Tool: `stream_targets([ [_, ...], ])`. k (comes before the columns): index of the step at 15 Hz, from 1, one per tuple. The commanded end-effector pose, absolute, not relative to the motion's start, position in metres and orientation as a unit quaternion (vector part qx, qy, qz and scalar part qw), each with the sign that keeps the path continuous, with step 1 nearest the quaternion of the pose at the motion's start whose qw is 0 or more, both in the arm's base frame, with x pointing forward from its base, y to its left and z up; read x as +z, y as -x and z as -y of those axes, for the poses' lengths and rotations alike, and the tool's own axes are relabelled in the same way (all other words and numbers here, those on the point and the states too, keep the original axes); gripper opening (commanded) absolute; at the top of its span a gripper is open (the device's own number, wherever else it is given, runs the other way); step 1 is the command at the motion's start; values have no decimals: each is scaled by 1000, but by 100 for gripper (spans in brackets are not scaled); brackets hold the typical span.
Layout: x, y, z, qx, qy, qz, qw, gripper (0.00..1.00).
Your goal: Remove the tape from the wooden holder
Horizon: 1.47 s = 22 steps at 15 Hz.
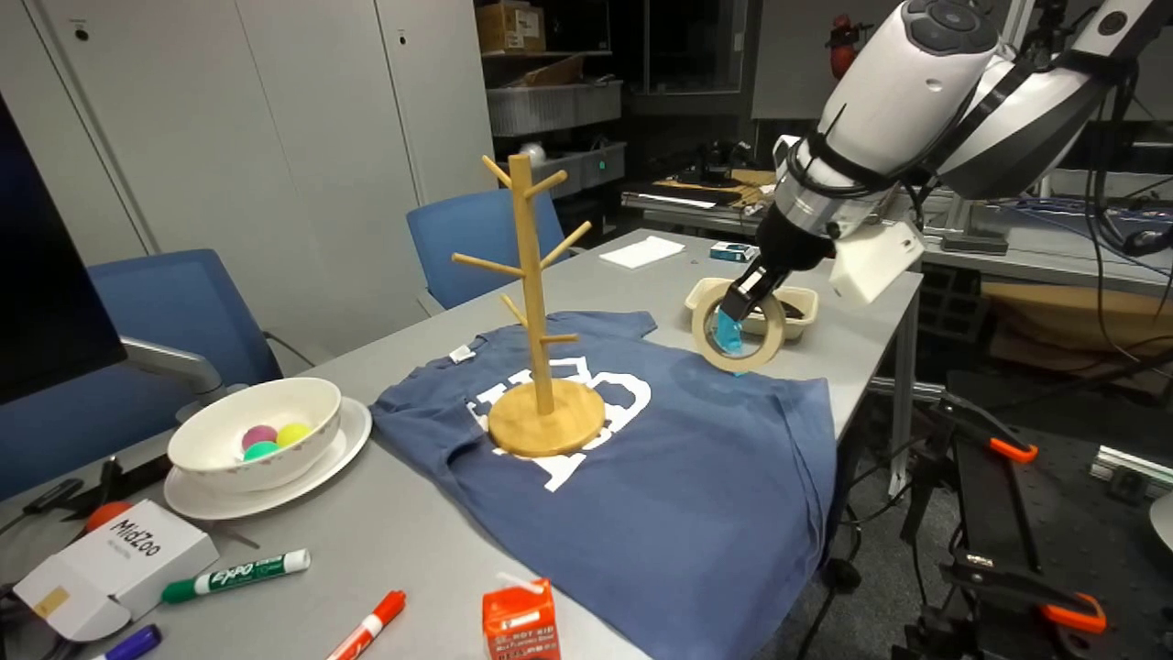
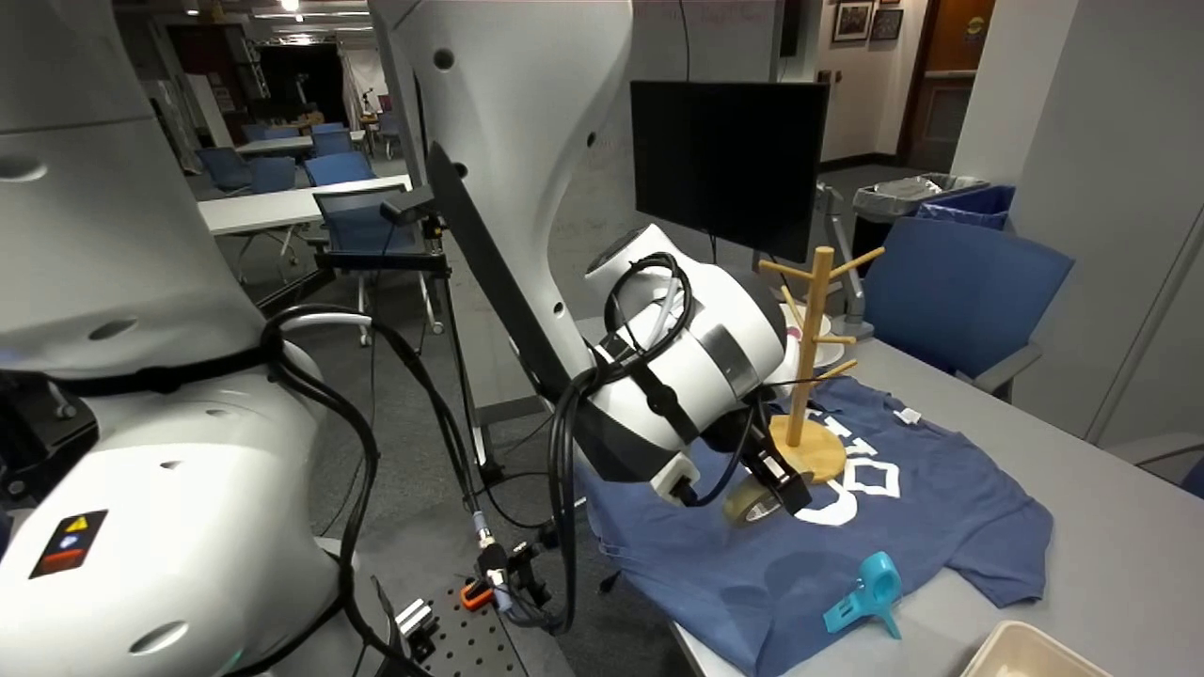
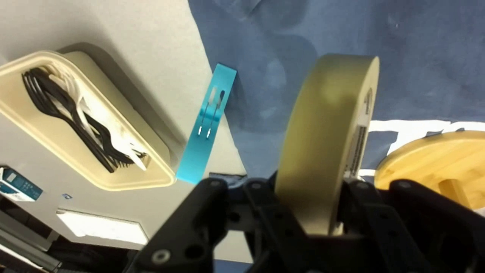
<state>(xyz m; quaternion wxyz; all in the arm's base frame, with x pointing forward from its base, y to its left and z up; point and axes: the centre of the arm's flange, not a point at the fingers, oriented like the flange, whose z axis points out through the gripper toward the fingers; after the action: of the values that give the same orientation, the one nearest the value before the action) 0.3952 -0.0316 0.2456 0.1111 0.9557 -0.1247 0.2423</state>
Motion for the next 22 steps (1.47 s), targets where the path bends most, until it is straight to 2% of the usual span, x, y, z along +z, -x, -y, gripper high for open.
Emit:
stream_targets([
  [1,225,-412,39,232,-960,127,88,2],
  [8,201,-441,37,218,-966,128,55,2],
  [10,198,-445,39,212,-966,131,61,36],
  [18,202,-437,48,205,-959,133,145,95],
  [19,204,-436,46,207,-958,131,150,99],
  [22,212,-436,39,213,-957,119,157,100],
])
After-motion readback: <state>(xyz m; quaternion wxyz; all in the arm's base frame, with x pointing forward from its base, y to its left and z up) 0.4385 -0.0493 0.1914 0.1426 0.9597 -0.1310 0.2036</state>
